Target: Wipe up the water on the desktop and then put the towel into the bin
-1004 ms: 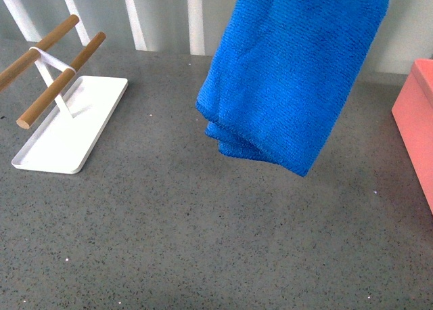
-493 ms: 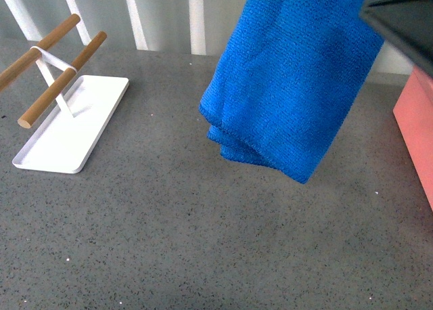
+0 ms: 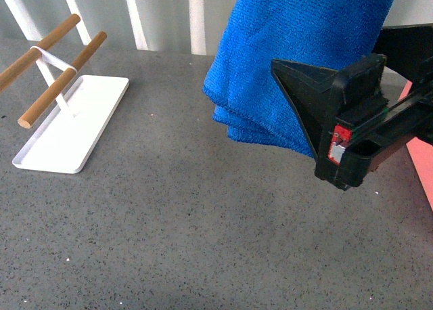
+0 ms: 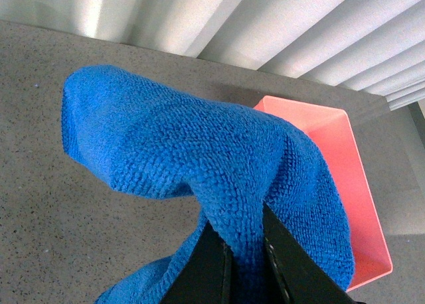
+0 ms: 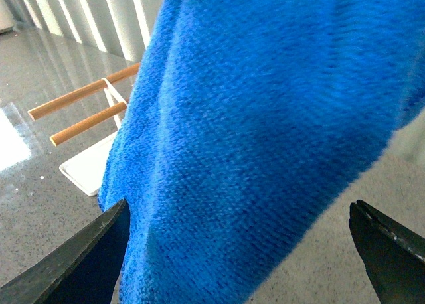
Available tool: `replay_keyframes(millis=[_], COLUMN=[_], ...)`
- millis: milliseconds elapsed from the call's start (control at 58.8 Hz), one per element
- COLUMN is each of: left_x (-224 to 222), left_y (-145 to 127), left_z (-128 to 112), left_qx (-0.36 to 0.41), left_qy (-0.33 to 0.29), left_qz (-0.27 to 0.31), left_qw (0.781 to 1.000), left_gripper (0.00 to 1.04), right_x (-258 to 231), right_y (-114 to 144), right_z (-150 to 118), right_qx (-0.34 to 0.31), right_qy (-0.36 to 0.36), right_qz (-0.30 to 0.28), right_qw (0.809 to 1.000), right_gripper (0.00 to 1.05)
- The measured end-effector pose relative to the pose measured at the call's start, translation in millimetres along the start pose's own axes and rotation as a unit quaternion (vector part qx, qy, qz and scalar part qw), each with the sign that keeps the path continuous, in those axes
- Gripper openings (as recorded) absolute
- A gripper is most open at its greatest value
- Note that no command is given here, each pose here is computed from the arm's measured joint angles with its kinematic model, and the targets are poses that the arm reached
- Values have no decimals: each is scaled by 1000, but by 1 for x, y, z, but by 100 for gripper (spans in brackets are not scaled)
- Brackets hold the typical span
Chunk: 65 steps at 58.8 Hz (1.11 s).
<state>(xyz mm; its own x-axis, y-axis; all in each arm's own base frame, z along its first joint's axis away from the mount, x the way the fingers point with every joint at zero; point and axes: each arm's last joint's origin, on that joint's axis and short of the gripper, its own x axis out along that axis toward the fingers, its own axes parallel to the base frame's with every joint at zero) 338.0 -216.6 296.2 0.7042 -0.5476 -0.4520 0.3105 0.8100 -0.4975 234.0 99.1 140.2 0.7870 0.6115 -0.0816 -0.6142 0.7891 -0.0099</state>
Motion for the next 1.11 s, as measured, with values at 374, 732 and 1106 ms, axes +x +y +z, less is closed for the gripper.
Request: replay_keyframes(millis=[374,732,1106], left_x=[-1,-2,-18], left_y=[6,13,38], left_z=[5,10,19], left_qx=[-9,-14,-27], left_qy=[3,2,-19], left_qz=[-2,-2,21], left_qw=[1000,1000,999], left_gripper=[5,5,38], right_x=[21,16,10], right_y=[-7,-21,-35], right_z=[12,20,42], right_qx=[-47,-39,38], right_qy=[-63,-76,-71], right_qz=[23,2,-27], right_qw=[997,996,996], right_gripper=[38,3,3])
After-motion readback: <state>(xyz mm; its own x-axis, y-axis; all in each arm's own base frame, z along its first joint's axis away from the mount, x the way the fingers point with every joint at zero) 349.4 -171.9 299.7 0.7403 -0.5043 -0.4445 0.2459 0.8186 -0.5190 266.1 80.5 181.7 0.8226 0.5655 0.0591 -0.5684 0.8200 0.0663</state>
